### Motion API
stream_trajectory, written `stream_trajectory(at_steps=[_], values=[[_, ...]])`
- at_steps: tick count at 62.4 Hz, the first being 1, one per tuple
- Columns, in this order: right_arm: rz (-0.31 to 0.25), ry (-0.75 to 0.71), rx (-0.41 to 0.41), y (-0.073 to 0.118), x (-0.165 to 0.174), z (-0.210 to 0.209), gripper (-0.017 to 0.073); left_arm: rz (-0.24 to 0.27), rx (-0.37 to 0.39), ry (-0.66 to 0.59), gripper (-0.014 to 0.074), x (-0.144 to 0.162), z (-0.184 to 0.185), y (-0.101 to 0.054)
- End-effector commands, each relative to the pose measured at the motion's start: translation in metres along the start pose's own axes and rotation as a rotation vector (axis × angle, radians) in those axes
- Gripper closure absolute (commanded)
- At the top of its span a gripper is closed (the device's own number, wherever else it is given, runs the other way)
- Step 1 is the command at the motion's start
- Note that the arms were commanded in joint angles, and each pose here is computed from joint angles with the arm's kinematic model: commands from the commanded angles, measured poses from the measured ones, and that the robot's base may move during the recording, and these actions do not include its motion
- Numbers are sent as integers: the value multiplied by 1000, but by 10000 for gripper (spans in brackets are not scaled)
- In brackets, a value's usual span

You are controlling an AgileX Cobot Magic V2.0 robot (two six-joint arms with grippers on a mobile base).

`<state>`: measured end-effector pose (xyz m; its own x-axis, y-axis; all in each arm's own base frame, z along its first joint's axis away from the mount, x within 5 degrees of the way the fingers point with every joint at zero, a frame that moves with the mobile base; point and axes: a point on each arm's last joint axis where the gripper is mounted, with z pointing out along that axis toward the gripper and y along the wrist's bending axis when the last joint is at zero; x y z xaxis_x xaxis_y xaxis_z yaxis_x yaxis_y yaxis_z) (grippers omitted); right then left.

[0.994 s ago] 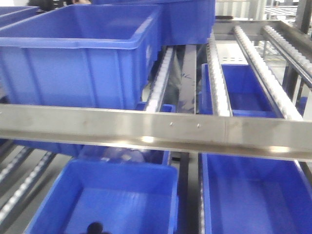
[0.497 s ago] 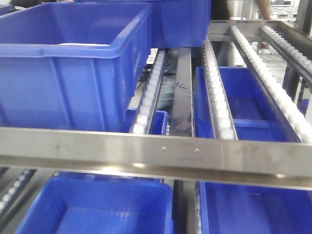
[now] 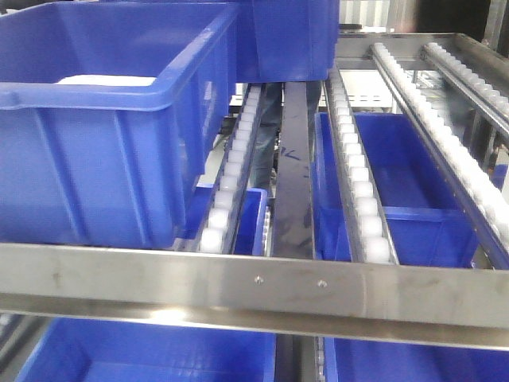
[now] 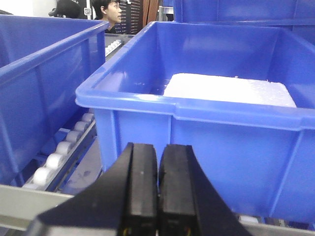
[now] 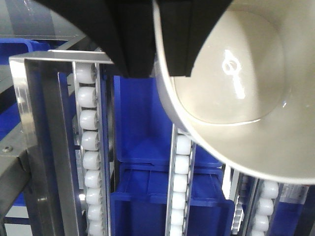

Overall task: Move white bin to right shelf second layer
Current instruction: 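Move the right gripper with the bin onto the roller shelf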

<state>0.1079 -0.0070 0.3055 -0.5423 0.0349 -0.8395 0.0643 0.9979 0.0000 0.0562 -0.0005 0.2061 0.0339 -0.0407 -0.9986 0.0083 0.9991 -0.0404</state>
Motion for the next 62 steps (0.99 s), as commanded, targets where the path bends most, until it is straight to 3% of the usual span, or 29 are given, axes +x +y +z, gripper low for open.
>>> stream_trajectory(at_steps=[1, 28, 39, 46, 62], values=[[3, -117, 5, -1, -16, -6, 503, -10, -5, -72, 509, 1, -1, 1], [3, -127, 5, -1, -17, -6, 503, -10, -5, -72, 509, 1, -1, 1], [127, -213, -68, 5, -31, 5, 503, -10, -5, -72, 509, 1, -1, 1], [165, -210, -69, 4, -39, 30, 503, -10, -5, -72, 509, 1, -1, 1], [175, -114, -46, 4, -41, 96, 503, -10, -5, -72, 509, 1, -1, 1]])
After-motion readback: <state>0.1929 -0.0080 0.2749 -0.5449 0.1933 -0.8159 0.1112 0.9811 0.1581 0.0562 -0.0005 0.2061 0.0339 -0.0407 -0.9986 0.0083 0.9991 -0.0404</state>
